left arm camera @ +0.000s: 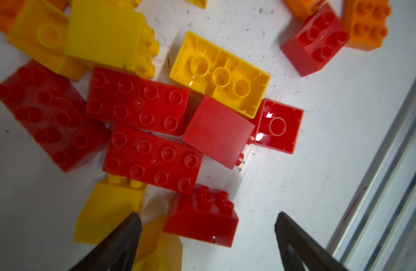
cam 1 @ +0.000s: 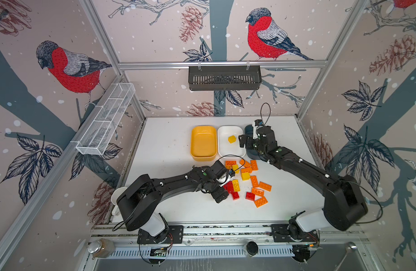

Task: Sort the legos into containers by color
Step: Place the lego in the container, then pick up the lego from the middle-left of the table.

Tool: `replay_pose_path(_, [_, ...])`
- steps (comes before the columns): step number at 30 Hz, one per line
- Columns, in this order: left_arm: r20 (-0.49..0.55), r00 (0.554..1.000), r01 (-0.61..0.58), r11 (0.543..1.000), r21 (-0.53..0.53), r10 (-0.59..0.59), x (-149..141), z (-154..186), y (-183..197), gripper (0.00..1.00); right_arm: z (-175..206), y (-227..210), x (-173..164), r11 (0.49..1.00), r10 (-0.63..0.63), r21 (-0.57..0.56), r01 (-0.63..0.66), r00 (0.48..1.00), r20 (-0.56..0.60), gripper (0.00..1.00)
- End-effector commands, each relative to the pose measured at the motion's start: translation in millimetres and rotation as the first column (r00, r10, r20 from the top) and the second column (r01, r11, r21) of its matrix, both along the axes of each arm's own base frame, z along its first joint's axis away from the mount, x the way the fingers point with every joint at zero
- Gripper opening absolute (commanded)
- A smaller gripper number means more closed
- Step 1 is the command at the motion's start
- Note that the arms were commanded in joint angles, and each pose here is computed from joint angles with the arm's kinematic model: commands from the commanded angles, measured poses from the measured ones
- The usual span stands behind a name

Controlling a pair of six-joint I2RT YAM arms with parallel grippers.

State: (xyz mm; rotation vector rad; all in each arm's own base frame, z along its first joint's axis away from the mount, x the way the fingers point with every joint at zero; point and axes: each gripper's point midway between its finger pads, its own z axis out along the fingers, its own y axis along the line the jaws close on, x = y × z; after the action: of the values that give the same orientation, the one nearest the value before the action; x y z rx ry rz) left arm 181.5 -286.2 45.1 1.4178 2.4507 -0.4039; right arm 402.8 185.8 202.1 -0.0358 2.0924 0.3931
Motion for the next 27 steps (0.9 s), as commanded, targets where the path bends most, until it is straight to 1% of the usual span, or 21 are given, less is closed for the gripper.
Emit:
replay_pose_path(1, [0.022,0.999,0.034,0.993,0.109,-0.036,0.8,-13.2,9.3,0.84,5.2,-38.4,-2.8,0.985,-0.164,0.049,0.163,0.986,0.013,0.99])
replay_pose_path(3, [0.045,0.998,0.04,0.989,0.141,-0.047,3.7,-19.6,7.0,0.8,6.3,-55.8,-9.7,0.975,-0.196,0.113,0.193,0.981,0.014,0.99])
replay_pose_path(6, [0.038,0.997,0.056,0.988,0.145,-0.062,3.2,-24.1,-0.7,0.75,11.6,-74.5,-19.7,0.952,-0.243,0.198,0.231,0.969,0.035,0.99])
replay_pose_path(8, [0.038,0.997,0.063,0.987,0.148,-0.07,2.3,-27.0,-4.0,0.73,14.2,-84.2,-23.6,0.944,-0.266,0.217,0.249,0.963,0.052,0.99])
replay_pose_path(12, [0.076,0.995,0.056,0.982,0.183,-0.071,6.9,-32.8,-1.7,0.68,14.6,-94.2,-26.6,0.938,-0.289,0.212,0.273,0.956,0.045,0.99])
replay_pose_path(14, [0.076,0.994,0.059,0.979,0.195,-0.075,7.1,-35.3,-0.5,0.68,14.4,-96.5,-26.3,0.939,-0.291,0.204,0.278,0.956,0.041,0.99])
replay_pose_path(16, [0.073,0.994,0.062,0.977,0.204,-0.078,6.4,-37.5,0.4,0.65,15.0,-97.4,-26.3,0.94,-0.291,0.199,0.278,0.956,0.039,0.99])
replay_pose_path(22, [0.082,0.994,0.052,0.98,0.191,-0.069,6.5,-32.8,1.1,0.48,17.1,-94.1,-26.7,0.955,-0.255,0.17,0.243,0.965,0.052,0.99])
replay_pose_path(25, [0.1,0.993,0.043,0.986,0.16,-0.06,8.0,-23.8,-1.9,0.35,15.3,-91.6,-26.8,0.962,-0.235,0.158,0.225,0.971,0.05,0.99])
replay_pose_path(27, [0.114,0.992,0.032,0.989,0.143,-0.049,9.8,-17.3,-3.7,0.3,14.9,-88.2,-26.7,0.965,-0.218,0.16,0.207,0.975,0.05,0.99])
